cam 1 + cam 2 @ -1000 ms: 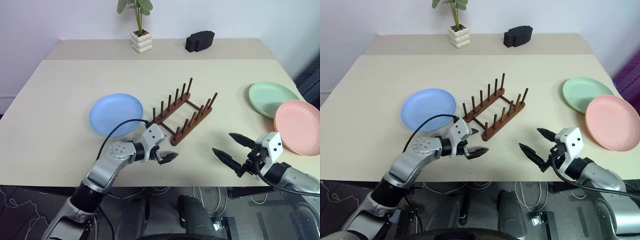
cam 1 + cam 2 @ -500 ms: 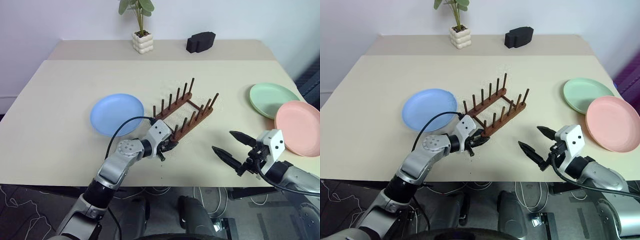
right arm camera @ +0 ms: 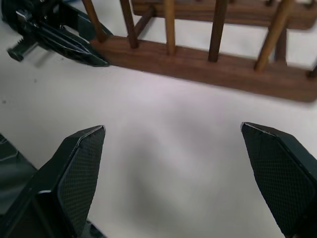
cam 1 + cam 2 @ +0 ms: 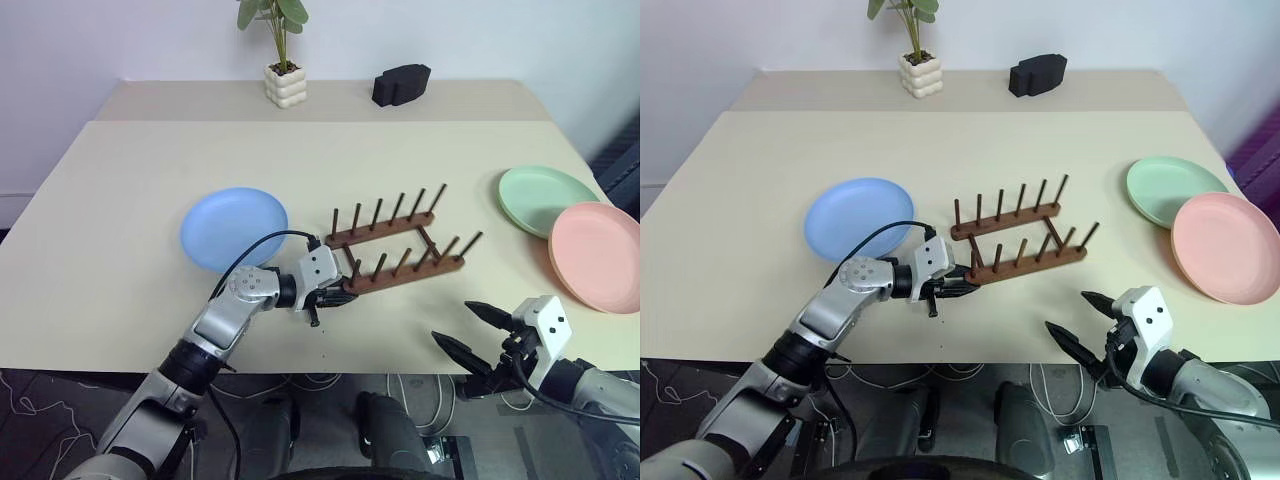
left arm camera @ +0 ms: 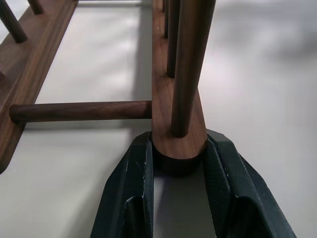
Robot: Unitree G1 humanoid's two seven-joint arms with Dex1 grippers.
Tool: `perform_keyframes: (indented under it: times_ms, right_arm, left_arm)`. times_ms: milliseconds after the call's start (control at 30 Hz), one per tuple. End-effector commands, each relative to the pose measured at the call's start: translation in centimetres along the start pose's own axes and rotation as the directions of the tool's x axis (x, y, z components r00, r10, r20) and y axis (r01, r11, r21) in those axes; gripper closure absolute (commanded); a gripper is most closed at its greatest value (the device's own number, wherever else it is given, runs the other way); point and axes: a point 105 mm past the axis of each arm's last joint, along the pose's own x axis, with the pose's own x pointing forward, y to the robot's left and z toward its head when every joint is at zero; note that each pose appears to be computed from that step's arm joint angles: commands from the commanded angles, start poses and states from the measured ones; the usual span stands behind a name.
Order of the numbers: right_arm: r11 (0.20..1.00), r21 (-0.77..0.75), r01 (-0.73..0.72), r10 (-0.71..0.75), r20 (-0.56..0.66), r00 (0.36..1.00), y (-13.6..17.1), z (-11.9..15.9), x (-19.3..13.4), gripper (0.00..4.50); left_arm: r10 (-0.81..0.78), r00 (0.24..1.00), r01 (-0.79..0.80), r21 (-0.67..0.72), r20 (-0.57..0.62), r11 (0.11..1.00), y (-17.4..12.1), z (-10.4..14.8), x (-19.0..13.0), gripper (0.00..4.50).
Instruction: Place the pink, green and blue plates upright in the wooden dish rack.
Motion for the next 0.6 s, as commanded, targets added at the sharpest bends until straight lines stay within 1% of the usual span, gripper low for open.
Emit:
perform_keyframes:
  times_ms: [33,167,433,500,533,600]
  right_arm:
    - [0.999,-0.040,-0.015,0.017,0.046,0.999,1.0,1.1,0.1,0.00]
    - [0.999,-0.032,-0.015,0.016,0.051,0.999,1.4,1.0,0.3,0.00]
    - [0.999,-0.032,-0.012,0.014,0.056,0.998,1.5,1.3,0.8,0.00]
    - [0.999,-0.032,-0.013,0.015,0.056,0.998,1.4,1.3,0.9,0.00]
    - [0.999,-0.033,-0.013,0.014,0.051,0.999,1.2,1.2,0.8,0.00]
    - [0.999,-0.034,-0.007,0.008,0.038,0.999,0.9,0.9,0.5,0.00]
  left_arm:
    - [-0.150,0.987,0.147,0.056,0.052,0.988,-0.4,1.6,-0.6,3.69]
    - [-0.162,0.987,0.162,0.107,-0.010,0.981,0.8,0.8,-0.5,3.69]
    - [-0.167,0.986,0.167,0.098,-0.004,0.981,1.4,0.4,-0.4,3.69]
    - [-0.170,0.985,0.169,0.086,0.002,0.982,1.3,0.4,-0.6,2.63]
    - [-0.159,0.987,0.158,0.081,0.002,0.984,1.3,0.4,-0.8,2.29]
    - [-0.129,0.992,0.129,0.068,0.000,0.989,1.4,0.2,-1.1,1.36]
